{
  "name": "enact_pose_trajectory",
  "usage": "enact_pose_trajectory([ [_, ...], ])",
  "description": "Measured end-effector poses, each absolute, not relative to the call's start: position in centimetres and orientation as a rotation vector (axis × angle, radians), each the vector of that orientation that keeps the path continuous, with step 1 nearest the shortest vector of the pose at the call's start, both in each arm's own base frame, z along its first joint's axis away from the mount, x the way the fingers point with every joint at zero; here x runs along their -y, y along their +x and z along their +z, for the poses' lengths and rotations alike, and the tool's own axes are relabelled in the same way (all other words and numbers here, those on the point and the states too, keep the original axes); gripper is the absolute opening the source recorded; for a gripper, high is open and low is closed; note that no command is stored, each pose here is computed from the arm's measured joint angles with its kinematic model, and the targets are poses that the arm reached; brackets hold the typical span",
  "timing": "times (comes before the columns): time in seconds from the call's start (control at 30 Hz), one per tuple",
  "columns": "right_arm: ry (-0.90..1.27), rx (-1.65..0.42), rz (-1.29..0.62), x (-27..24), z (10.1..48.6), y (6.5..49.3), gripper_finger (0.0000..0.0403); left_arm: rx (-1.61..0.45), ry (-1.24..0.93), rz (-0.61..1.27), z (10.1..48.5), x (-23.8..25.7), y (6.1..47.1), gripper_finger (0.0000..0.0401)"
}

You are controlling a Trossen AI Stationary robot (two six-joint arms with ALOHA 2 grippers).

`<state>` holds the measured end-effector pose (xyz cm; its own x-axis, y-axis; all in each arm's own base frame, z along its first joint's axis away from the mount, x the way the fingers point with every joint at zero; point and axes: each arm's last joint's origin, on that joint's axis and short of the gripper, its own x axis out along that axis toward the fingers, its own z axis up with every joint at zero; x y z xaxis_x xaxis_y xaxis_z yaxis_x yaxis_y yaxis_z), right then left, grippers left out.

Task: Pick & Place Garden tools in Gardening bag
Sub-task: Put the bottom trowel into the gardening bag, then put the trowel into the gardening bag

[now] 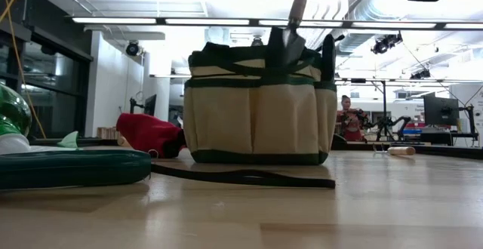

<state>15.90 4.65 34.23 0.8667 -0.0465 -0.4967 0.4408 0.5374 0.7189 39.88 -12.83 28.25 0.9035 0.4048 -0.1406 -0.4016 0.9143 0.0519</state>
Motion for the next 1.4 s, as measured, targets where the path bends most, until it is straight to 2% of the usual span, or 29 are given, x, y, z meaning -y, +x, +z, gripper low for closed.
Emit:
enact_pose_trajectory([
  [0.23, 0.965, -0.456, -0.304, -4.6, 34.2, 15.9, 0.0129, -0.178, 0.028, 0.477, 27.9, 12.7, 39.7, 0.0066],
  [1.0, 0.965, -0.457, -0.305, -4.6, 34.2, 15.9, 0.0129, -0.263, 0.002, 0.424, 26.8, 10.1, 40.6, 0.0067],
  [1.4, 0.965, -0.457, -0.305, -4.6, 34.2, 15.9, 0.0129, -0.278, -0.014, 0.433, 26.6, 10.1, 40.6, 0.0098],
])
